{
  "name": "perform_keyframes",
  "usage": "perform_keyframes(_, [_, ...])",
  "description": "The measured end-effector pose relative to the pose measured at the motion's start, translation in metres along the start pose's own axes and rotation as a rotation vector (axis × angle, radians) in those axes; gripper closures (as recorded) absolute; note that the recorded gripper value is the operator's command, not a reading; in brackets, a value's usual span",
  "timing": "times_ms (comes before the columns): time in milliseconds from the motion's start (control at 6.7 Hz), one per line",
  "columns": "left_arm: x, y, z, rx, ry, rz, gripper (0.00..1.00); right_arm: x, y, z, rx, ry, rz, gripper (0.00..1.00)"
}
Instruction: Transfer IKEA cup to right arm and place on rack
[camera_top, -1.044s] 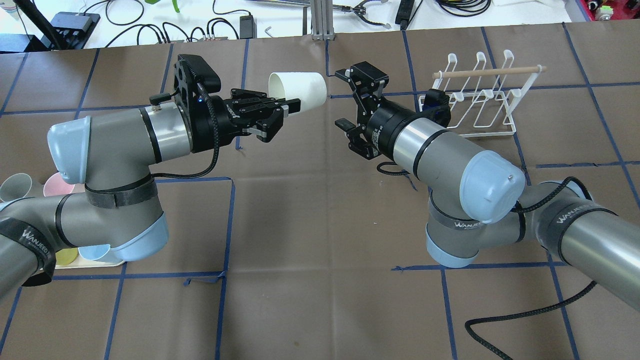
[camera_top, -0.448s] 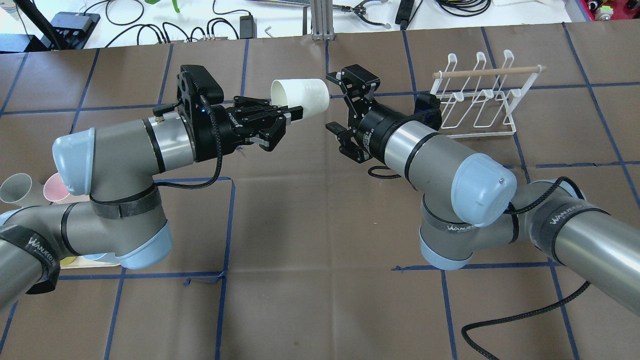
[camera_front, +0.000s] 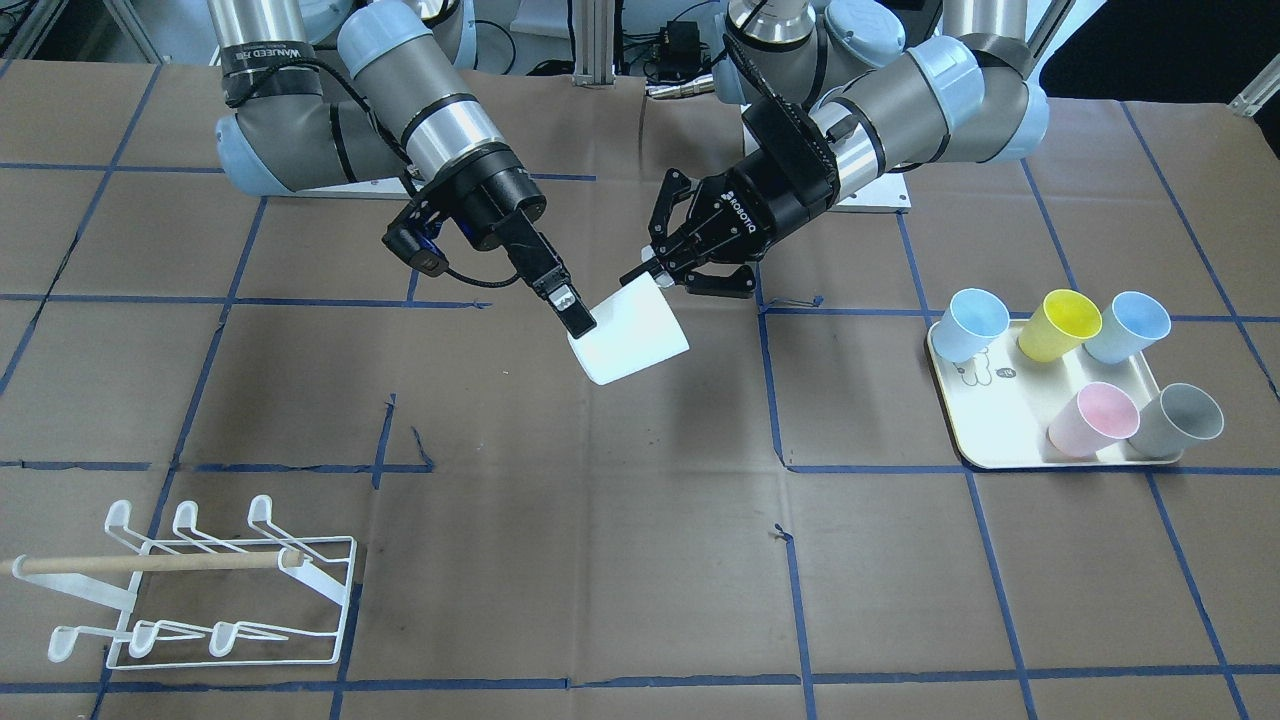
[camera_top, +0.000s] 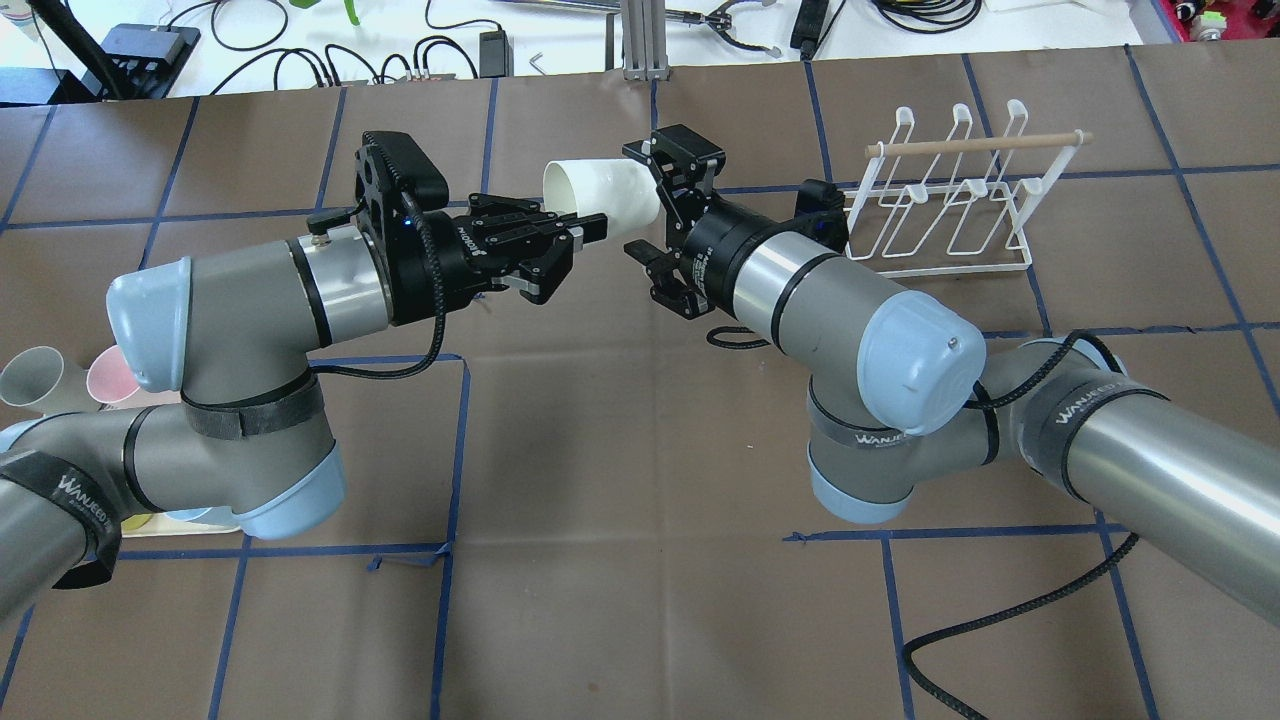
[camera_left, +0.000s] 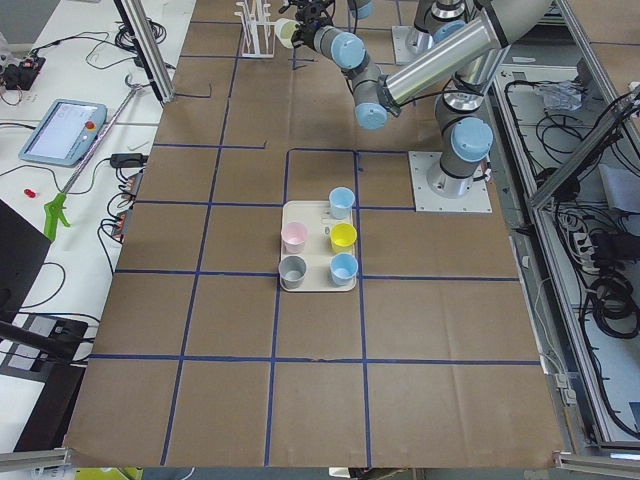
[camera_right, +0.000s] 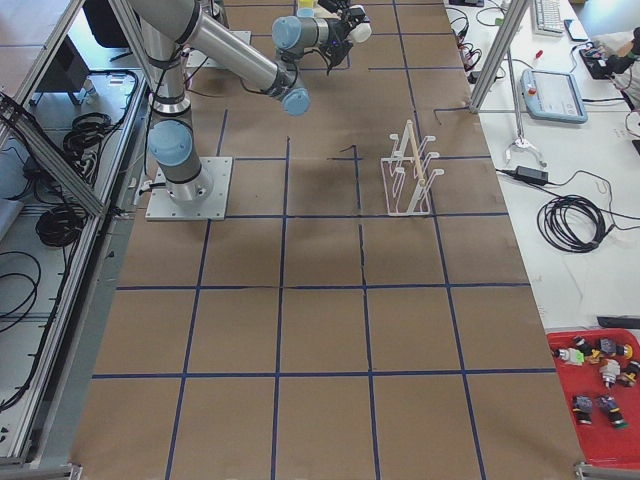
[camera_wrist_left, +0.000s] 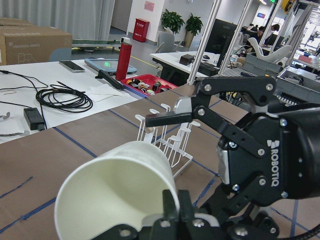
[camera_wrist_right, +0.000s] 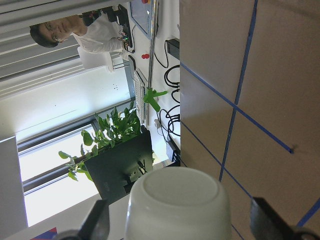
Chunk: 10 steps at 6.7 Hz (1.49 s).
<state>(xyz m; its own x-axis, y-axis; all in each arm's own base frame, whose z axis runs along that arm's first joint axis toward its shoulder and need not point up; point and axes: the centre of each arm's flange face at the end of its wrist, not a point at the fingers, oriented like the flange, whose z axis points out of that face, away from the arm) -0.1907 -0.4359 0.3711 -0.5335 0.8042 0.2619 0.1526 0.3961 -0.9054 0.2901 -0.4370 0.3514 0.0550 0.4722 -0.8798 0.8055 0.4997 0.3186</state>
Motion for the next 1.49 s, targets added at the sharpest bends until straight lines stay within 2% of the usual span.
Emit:
perform_keyframes(298, [0.0, -0.0005, -0.0001, 0.001, 0.0, -0.007, 1.0, -0.0022, 0.0039, 0.0111, -0.003, -0.002, -0.002, 0.07])
perform_keyframes(746, [0.0002, -0.0014, -0.0004, 0.002, -0.002, -0.008, 0.99, -0.0026, 0.005, 0.0137, -0.005, -0.001, -0.005, 0.28])
perform_keyframes(1044, [0.0, -0.0026, -0.0006, 0.003, -0.003, -0.018, 0.83, -0.0031, 0.0053, 0.0137, -0.007, -0.003, -0.009, 0.43])
perform_keyframes(1194, [-0.0001, -0.0041, -0.0009, 0.005, -0.004, -0.036, 0.8, -0.0039, 0.0053, 0.0133, -0.008, -0.004, -0.01, 0.47])
perform_keyframes(1343, [-0.0003, -0.0058, -0.0013, 0.007, -0.007, -0.05, 0.69, -0.0041, 0.0052, 0.0131, -0.009, -0.005, -0.011, 0.49])
perform_keyframes(1492, [-0.0004, -0.0068, -0.0015, 0.008, -0.01, -0.058, 0.27, -0.0046, 0.0052, 0.0127, -0.012, -0.005, -0.011, 0.51])
